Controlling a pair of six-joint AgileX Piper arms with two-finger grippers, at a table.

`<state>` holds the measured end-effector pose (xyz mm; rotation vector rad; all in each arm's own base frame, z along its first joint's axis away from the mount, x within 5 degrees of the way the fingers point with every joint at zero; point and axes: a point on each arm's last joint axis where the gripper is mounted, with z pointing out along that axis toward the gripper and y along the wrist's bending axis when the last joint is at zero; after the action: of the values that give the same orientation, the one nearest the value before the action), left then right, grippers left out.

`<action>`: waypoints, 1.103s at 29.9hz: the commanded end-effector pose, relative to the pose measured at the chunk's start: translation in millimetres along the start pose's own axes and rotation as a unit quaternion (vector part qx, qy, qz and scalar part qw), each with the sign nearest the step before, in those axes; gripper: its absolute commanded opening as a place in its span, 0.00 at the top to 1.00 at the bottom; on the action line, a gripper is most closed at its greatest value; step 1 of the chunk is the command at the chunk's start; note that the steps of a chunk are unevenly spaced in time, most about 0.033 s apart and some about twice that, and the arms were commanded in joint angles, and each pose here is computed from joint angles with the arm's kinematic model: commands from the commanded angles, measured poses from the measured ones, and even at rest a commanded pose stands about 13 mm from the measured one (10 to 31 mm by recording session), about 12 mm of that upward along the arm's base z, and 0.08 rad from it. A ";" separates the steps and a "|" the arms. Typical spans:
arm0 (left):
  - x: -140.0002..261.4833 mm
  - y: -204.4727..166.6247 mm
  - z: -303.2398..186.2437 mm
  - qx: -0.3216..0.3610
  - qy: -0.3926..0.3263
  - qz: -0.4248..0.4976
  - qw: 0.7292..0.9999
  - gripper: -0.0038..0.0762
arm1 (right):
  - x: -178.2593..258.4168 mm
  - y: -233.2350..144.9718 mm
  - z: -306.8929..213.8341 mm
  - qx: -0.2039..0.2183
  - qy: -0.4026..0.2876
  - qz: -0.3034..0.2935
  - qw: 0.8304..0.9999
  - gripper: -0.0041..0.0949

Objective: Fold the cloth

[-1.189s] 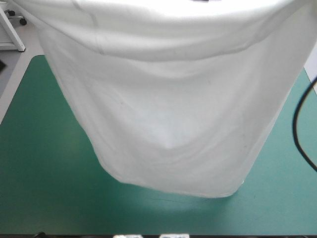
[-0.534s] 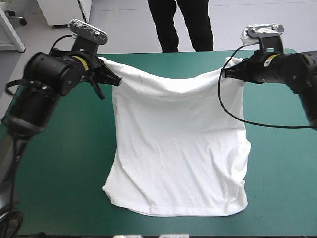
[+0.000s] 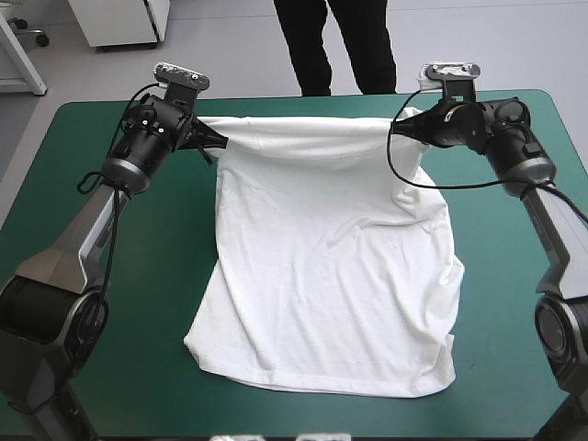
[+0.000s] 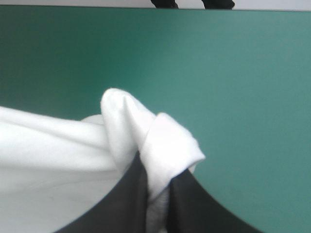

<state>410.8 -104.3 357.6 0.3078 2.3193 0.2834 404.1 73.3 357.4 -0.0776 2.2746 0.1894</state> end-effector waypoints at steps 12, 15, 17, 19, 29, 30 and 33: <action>-9.9 -6.4 41.3 0.055 -0.060 -0.058 0.995 0.36 | 4.2 -17.2 38.6 0.001 0.012 0.040 0.999 0.38; -7.6 -2.8 34.0 0.047 -0.043 -0.044 0.997 0.12 | -2.2 -16.2 30.5 0.002 0.017 0.035 0.999 0.34; -7.0 2.6 20.4 0.043 -0.031 -0.047 0.998 0.09 | -8.3 -15.0 17.9 0.004 0.026 0.030 0.999 0.36; -7.3 9.3 2.9 0.037 -0.026 -0.046 0.998 0.11 | -14.2 -13.5 3.5 0.004 0.027 0.027 0.999 0.38; 3.6 45.3 -125.0 0.056 -0.038 -0.039 0.997 0.26 | -15.9 -9.5 -103.6 0.021 0.053 -0.014 0.998 0.40; 6.9 47.1 -136.6 0.064 -0.037 -0.042 0.996 0.27 | -15.7 -8.9 -113.2 0.021 0.048 -0.014 0.999 0.40; 25.4 51.9 -175.1 0.094 -0.019 -0.038 0.995 0.30 | -14.8 -6.6 -147.5 0.018 0.023 -0.015 0.999 0.40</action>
<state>316.8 -74.9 443.6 0.3066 2.3684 0.0828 336.4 49.8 423.2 -0.0946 2.4502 0.1360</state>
